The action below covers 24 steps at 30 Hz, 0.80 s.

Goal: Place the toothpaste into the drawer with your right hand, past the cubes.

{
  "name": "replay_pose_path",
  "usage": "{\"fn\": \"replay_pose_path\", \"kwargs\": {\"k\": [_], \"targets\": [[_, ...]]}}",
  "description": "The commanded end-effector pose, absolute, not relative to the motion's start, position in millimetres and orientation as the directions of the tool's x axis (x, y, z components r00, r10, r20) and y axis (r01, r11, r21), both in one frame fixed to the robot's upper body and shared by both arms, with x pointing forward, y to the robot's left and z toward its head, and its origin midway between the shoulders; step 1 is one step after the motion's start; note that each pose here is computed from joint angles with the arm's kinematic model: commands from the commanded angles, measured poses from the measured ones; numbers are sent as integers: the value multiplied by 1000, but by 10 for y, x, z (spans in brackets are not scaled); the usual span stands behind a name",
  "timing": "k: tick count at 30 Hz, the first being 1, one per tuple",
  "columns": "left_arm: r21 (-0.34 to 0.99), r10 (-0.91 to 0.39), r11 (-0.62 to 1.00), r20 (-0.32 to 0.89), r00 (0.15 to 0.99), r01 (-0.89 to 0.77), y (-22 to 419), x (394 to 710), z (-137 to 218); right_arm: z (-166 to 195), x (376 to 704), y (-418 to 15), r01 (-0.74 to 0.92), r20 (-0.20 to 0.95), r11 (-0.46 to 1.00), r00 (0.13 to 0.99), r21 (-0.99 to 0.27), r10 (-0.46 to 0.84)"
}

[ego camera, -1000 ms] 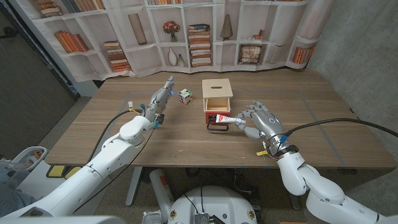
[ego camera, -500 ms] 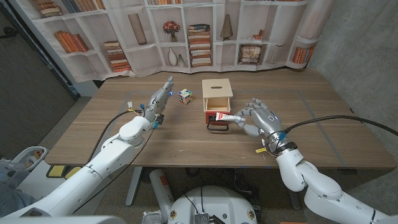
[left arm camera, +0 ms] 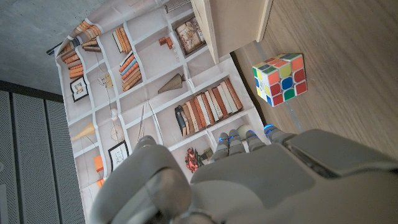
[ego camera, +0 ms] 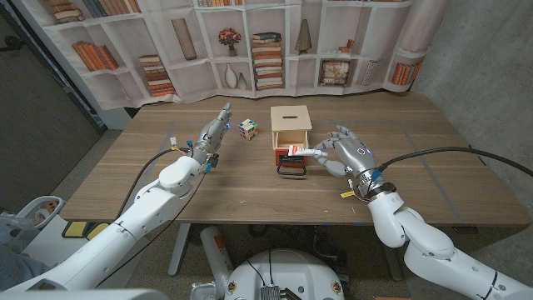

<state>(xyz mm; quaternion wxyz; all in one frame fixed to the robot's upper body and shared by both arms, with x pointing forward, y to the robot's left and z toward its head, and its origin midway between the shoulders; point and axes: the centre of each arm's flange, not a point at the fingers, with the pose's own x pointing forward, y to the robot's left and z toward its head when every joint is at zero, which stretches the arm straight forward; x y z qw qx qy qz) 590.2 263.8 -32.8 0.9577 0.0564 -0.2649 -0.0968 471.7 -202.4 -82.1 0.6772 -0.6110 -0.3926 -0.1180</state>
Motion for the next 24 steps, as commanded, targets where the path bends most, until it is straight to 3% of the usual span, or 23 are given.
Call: {"fn": "replay_pose_path", "kwargs": {"k": [1,24], "targets": [[155,-207,977,503,839,148,2681,5876,-328,-679,4795,-1962,659,683,199,650,-725,335],[147,-188,981,514,837,130,2732,5798,-330,-488,5023,-1924,694,695,146,636,-705,336]]}}
